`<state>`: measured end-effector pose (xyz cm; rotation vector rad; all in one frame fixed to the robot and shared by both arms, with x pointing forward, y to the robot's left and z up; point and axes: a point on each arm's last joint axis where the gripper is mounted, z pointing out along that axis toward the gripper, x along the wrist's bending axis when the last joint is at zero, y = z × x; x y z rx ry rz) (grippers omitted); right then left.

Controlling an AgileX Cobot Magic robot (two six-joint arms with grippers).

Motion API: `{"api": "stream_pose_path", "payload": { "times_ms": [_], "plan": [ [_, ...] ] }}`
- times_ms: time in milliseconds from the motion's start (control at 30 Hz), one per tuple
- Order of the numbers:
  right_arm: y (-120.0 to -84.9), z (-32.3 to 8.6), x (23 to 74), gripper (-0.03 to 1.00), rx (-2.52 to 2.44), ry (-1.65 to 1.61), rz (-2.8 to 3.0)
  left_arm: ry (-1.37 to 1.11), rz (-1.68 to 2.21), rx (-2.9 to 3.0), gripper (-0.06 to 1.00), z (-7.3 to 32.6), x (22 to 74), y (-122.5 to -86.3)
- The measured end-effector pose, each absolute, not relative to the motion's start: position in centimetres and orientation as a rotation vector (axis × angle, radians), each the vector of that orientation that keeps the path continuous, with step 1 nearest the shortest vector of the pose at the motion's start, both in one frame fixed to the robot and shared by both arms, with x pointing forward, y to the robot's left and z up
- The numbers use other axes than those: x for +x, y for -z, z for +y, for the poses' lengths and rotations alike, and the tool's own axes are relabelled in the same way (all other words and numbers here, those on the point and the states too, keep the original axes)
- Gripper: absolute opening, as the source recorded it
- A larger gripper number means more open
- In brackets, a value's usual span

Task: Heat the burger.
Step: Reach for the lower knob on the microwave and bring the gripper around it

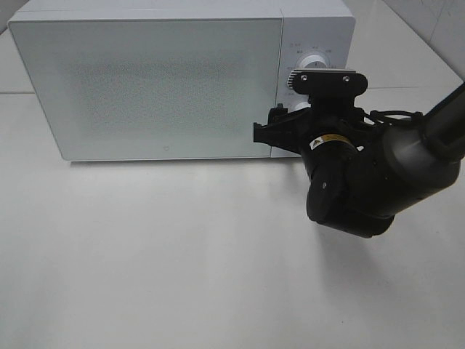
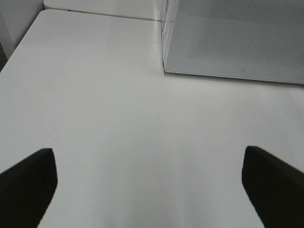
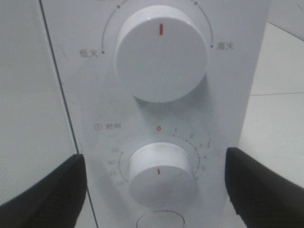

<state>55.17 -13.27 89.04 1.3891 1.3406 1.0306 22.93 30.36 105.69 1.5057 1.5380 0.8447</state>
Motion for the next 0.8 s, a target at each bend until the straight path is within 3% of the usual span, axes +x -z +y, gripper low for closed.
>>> {"api": "stream_pose_path", "payload": {
  "times_ms": [800],
  "plan": [
    [-88.12,-13.45,56.24,0.75,1.410,-1.048,1.344,-0.845,1.538,1.506,0.98,30.36,22.93,-105.69]
  ]
}}
